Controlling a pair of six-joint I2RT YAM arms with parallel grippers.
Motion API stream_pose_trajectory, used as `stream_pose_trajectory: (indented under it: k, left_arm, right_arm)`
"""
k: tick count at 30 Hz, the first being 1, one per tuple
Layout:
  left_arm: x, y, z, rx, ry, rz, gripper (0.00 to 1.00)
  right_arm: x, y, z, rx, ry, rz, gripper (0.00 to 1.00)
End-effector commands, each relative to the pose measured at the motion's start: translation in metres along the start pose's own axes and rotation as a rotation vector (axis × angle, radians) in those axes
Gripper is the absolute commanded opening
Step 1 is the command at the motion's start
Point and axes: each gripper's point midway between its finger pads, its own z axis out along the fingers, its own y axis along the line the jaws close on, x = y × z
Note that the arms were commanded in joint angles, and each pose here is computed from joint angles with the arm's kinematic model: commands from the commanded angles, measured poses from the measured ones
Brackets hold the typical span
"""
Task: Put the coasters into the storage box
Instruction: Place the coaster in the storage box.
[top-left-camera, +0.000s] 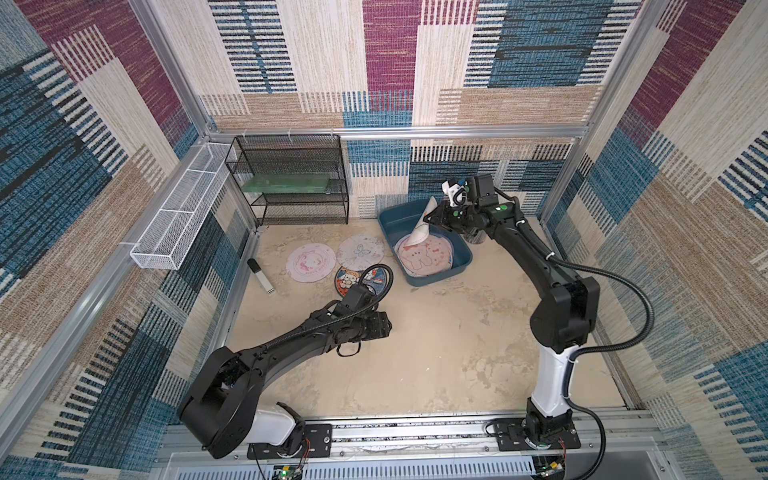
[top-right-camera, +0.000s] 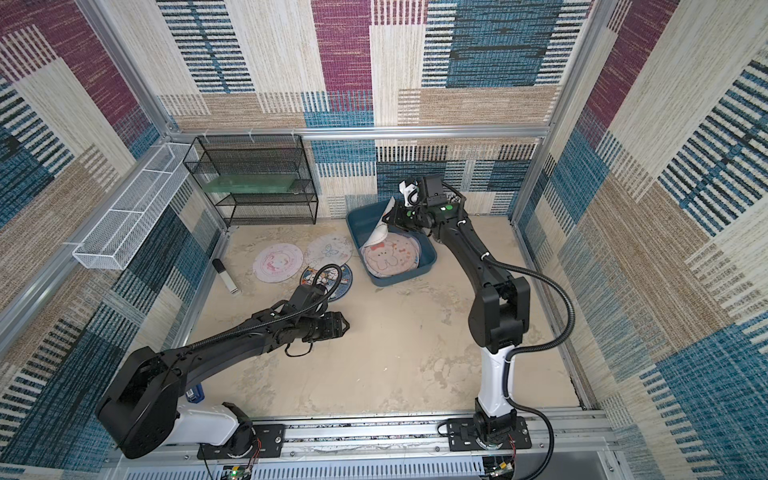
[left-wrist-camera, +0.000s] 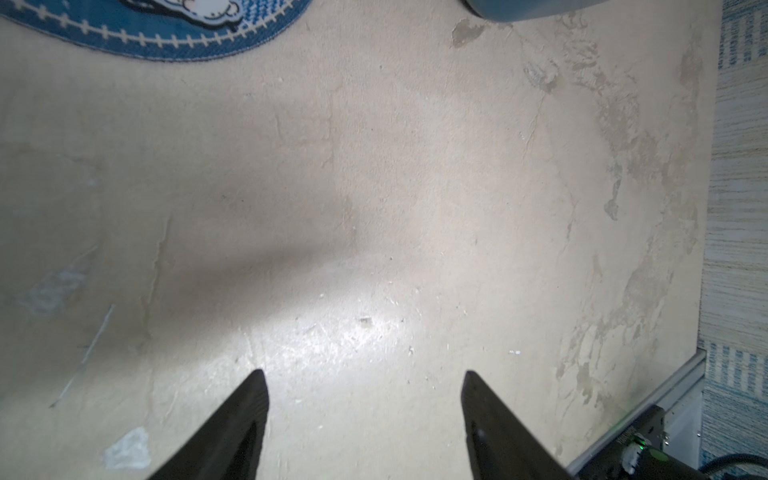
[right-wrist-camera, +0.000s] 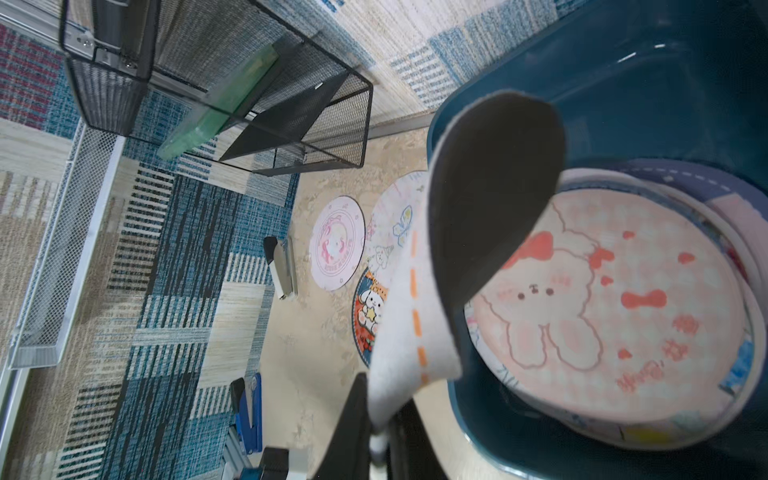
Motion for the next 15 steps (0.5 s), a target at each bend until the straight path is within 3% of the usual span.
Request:
stream_pose_trajectory:
  k: [1,8,15]
  left_arm:
    - [0.002,0.006,-0.004,-0.02,-0.007,0.005,0.72]
    - [0.006,0.013,-0.009,-0.032,-0.017,-0.012,0.73]
    - [0.005,0.012,-0.008,-0.03,-0.021,-0.014,0.73]
  right_arm:
    - [-0.016,-0.01,0.02,-0.02,-0.028,0.032,0.13]
    - [0.021,-0.094,0.056,0.077,0.053,0.158,0.13]
    - [0.052,-0.143,0.055,0.159,0.111,0.268,0.14]
